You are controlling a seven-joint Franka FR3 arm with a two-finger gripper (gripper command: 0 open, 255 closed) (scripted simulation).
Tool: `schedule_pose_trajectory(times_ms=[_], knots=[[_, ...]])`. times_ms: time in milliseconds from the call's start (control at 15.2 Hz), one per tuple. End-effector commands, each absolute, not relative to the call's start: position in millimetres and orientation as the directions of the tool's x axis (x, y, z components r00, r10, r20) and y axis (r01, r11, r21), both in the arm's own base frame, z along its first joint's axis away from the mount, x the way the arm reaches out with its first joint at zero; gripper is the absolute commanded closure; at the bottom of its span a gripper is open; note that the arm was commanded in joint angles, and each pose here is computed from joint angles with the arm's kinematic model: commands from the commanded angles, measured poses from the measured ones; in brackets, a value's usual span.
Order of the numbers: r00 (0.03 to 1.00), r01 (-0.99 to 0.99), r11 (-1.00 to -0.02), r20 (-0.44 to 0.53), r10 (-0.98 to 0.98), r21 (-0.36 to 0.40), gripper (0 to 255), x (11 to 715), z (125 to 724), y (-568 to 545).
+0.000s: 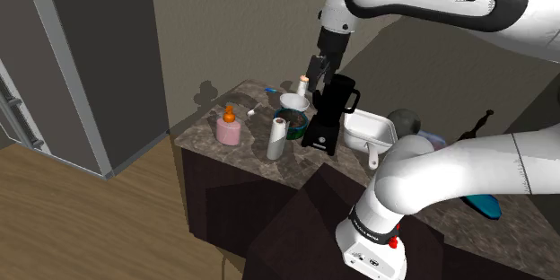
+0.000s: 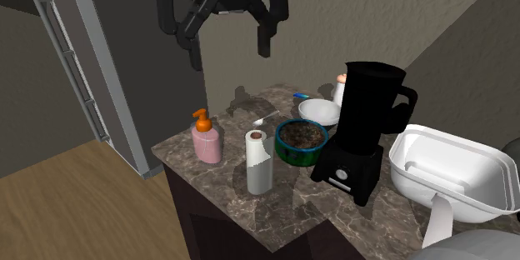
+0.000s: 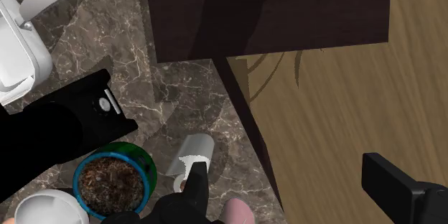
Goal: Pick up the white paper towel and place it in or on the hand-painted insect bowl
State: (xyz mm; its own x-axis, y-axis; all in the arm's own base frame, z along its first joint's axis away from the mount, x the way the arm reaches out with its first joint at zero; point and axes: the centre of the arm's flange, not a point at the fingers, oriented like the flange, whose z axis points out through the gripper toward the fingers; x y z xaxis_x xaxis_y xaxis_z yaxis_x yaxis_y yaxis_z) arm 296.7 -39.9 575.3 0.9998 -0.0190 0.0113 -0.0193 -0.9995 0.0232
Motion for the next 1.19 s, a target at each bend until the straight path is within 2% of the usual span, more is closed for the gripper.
schedule_pose_trajectory(times_ms=[0,1122], knots=[[1.000,-0.019,-1.000,0.011,-0.019,0.023,0,297,575,-40],[0.998,-0.042,-0.998,0.039,-0.041,0.043,0,414,405,-119]])
